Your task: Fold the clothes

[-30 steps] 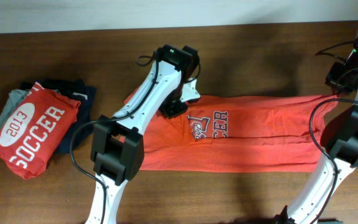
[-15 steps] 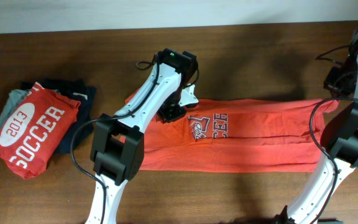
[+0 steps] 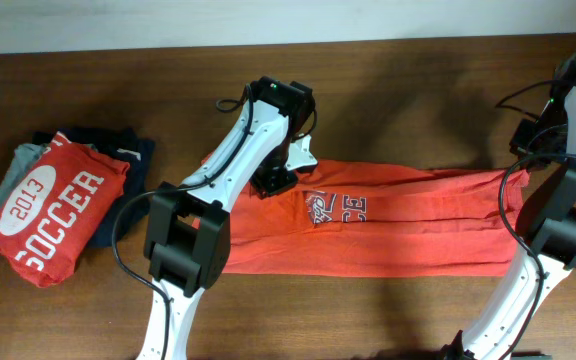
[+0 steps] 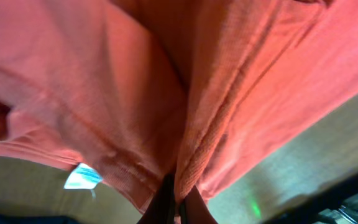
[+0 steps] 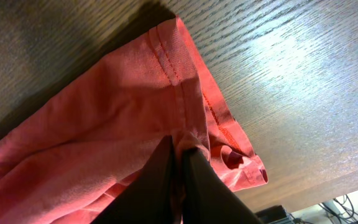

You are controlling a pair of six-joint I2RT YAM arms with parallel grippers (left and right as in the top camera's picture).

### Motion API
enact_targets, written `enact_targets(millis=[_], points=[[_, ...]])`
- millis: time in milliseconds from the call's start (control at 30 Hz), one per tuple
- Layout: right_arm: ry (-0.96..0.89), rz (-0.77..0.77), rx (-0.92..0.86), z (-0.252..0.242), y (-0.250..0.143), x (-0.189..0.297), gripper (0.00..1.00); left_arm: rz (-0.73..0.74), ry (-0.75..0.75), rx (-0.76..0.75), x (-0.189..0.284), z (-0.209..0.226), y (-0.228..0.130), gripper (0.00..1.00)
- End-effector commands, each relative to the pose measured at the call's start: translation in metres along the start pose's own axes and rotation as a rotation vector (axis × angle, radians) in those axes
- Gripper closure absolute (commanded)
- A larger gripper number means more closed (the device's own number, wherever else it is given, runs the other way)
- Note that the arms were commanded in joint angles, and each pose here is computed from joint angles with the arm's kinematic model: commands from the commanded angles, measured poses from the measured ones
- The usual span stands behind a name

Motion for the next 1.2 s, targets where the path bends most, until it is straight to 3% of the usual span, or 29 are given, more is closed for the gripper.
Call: enact_targets(millis=[0,100,200,333,600,700,933,1167], points=[[0.014,-0.019,0.015,-0.003,-0.002,0.013,0.92,-0.041,-0.051,-0.007,0.011,-0.012,-0.003,0.99],[0.009,-0.013,0.015,-0.004,-0.004,0.013,0.88,-0.030,-0.063,-0.007,0.010,-0.014,-0.006,0.99],[0.008,-0.007,0.015,-0.004,-0.005,0.013,0.61,-0.026,-0.065,-0.007,0.010,-0.015,-0.007,0.98],[0.012,-0.016,-0.015,-0.006,-0.003,0.015,0.48,-0.018,-0.070,-0.007,0.010,-0.016,-0.008,0.81],[0.182,-0.006,0.017,0.007,-0.008,0.042,0.44,-0.016,-0.072,-0.007,0.010,-0.016,-0.009,0.80],[0.217,0.033,0.019,0.015,-0.016,0.041,0.40,-0.020,-0.069,-0.007,0.010,-0.016,-0.008,0.80],[0.247,0.080,0.090,0.056,-0.033,0.022,0.41,-0.050,0.023,0.014,0.010,0.003,0.001,0.81],[0.154,0.088,0.195,0.088,-0.059,0.021,0.40,-0.127,0.165,0.453,0.037,0.050,-0.008,0.80]])
Point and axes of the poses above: each gripper's point midway between its finger pads, its own x axis back along the fingers, its own z axis along the line the jaws close on, y = z × x, the point moved 1 cm from there along x, back along the fingers, and after that the axes turned 8 degrees about -x, right-handed, at the moved point
